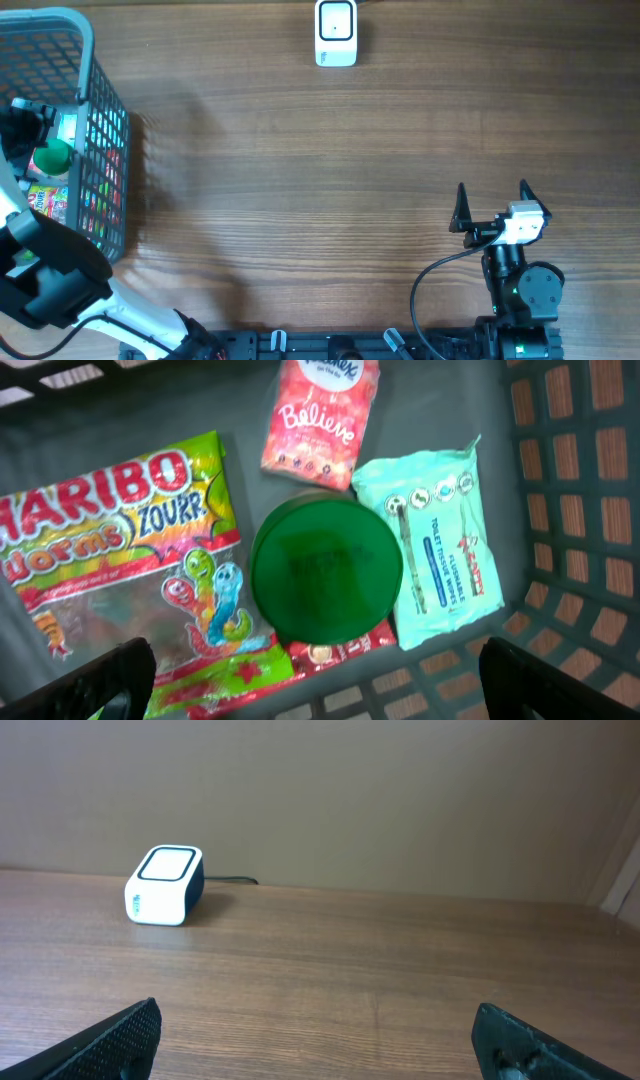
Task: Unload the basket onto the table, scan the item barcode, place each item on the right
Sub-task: 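Move the left gripper over the basket toward the green-lidded jar, then grasp the green-lidded jar with the left gripper and lift it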
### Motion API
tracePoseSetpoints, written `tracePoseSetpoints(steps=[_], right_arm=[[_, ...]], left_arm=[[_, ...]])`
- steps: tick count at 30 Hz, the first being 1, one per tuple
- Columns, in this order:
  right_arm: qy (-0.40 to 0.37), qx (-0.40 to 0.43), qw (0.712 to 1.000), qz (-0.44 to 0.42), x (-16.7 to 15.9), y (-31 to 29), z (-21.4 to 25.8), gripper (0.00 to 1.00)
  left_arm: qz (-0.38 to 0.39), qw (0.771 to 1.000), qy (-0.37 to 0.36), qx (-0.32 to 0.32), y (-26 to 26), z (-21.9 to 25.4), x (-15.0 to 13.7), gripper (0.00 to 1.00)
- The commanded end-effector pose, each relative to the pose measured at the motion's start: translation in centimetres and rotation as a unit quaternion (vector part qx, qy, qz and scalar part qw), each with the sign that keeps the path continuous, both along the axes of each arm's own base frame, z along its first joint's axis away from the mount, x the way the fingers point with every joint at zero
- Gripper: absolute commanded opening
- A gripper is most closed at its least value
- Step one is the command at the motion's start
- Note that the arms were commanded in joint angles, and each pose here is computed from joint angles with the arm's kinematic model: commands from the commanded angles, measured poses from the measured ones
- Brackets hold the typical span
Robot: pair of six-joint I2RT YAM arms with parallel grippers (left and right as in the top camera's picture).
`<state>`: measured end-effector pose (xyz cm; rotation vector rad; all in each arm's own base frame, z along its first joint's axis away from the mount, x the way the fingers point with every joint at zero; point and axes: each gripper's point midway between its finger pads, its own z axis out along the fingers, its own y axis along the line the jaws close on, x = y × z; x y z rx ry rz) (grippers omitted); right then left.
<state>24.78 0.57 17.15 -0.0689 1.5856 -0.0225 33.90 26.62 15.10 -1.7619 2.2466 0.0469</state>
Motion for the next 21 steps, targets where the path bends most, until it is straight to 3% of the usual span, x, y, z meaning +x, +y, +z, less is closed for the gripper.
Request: tracePoseSetpoints(steps=[1,21], right_arm=[[-0.001,-0.007,1.000,0.008,0.0,0.3,0.0,1.00],[-0.001,-0.007,1.000,0.008,0.0,0.3,0.0,1.00]], left_arm=[[0.011,1.000,0.005,0.002,1.0,-1.2,0.4,1.00],[0.011,0.998,0.049,-0.031,1.7,-8.1,1.4,1.00]])
